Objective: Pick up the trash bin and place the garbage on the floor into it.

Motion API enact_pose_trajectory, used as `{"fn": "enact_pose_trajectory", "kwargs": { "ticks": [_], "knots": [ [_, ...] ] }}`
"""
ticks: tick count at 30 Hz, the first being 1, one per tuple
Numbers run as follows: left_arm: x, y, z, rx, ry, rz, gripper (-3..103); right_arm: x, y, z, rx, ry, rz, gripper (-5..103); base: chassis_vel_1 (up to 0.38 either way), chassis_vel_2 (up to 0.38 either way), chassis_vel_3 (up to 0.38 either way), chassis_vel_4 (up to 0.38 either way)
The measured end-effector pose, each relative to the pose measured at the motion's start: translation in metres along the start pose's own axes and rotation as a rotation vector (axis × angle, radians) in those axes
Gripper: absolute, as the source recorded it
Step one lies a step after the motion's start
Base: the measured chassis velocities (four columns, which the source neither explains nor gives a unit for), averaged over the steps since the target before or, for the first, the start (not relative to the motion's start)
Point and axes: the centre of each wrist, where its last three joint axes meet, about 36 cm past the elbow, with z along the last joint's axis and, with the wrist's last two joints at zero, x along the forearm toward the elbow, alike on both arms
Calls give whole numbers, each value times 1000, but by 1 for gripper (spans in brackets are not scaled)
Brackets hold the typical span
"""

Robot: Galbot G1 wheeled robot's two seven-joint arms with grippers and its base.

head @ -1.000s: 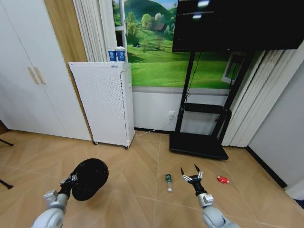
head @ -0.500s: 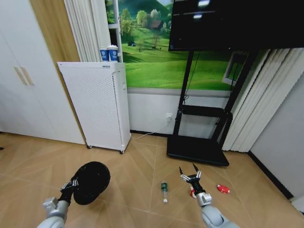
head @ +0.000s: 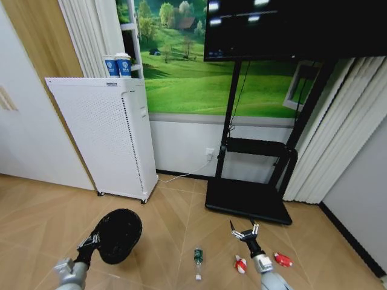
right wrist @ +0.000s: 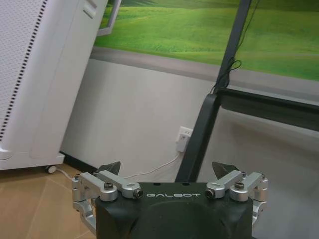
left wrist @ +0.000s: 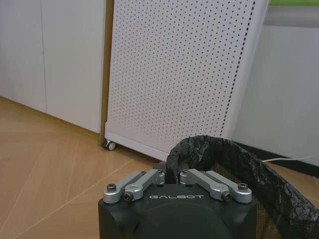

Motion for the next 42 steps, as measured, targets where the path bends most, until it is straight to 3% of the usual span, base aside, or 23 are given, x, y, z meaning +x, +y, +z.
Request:
{"fn": "enact_pose_trajectory", "kwargs": {
  "ticks": [3, 8, 10, 16, 21, 31, 35, 42],
  "knots": [
    [6, -1, 6, 7, 6, -5, 7, -17, 3, 0, 24, 22, -4, 100, 67, -16, -83, 10],
    [13, 1, 10, 20, 5, -13, 7, -31, -15, 24, 106, 105, -24, 100, 1, 1, 5, 3],
    [15, 1, 11, 22, 7, -15, 7, -30, -15, 26, 104, 115, -26, 100, -50, -2, 31, 1],
    [25, 8, 18, 25, 15, -19, 7, -26, -5, 36, 46, 233, 18, 100, 0, 0, 0, 0],
    [19, 17, 15, 15, 6, -28, 7, 1, 0, 50, -5, 399, 79, 100, 0, 0, 0, 0],
    [9, 13, 13, 17, -1, -18, 7, 29, 1, 73, 34, 524, 67, 100, 0, 0, 0, 0],
    [9, 11, 16, 21, 4, -18, 7, 39, 11, 79, -11, 617, 103, 100, 0, 0, 0, 0],
    [10, 14, 18, 15, 11, -25, 7, 39, 25, 83, -45, 656, 107, 100, 0, 0, 0, 0]
  ]
}}
